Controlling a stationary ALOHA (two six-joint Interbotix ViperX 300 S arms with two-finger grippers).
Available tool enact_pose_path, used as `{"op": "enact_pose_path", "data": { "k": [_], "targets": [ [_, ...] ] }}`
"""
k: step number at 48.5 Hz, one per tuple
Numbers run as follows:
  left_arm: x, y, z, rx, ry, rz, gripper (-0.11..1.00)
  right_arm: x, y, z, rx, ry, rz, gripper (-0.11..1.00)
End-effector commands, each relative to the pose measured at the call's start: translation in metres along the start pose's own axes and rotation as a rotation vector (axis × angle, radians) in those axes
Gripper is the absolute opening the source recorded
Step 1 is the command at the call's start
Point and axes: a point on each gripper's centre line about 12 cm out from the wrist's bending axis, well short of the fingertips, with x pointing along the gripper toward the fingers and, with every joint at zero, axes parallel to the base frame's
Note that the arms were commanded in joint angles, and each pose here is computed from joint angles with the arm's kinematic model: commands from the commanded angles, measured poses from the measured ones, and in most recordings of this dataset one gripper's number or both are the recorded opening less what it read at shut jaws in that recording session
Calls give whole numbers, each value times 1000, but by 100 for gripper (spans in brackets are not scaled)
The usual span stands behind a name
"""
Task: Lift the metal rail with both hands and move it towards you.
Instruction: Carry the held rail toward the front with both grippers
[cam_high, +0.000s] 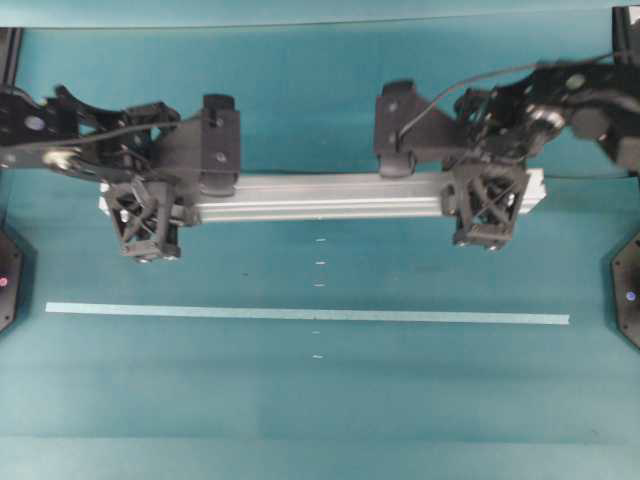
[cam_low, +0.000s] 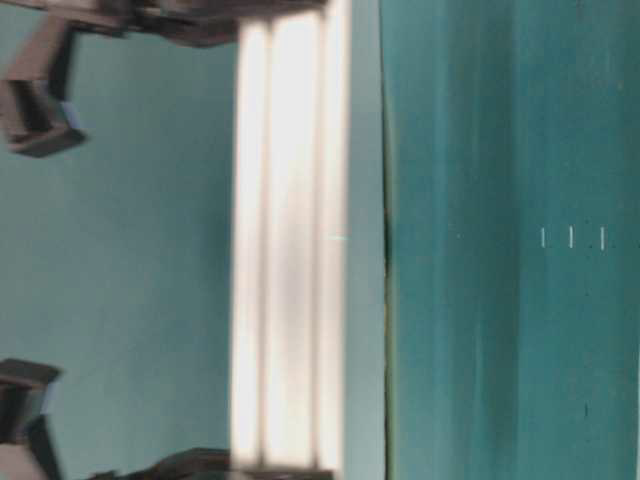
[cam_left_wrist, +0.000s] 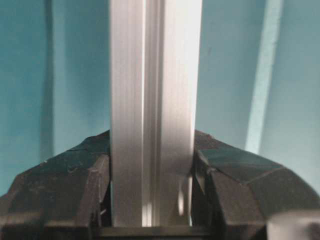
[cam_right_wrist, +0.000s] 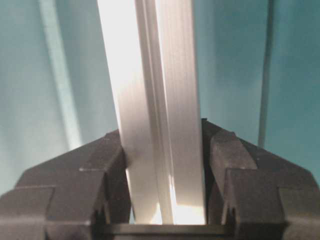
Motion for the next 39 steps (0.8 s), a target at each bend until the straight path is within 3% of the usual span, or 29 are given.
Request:
{"op": "enact_pose_path", "data": {
  "k": [1, 13, 39],
  "targets": [
    [-32, -1, 17, 9, -77, 7, 32, -27, 6, 7, 37, -24, 11, 40],
    [-68, -4, 30, 17, -77, 1, 32, -55, 26, 12, 21, 22, 33, 40],
    [-69, -11, 31, -11, -77, -12, 32, -56, 30, 12, 15, 32, 33, 40]
  ]
}}
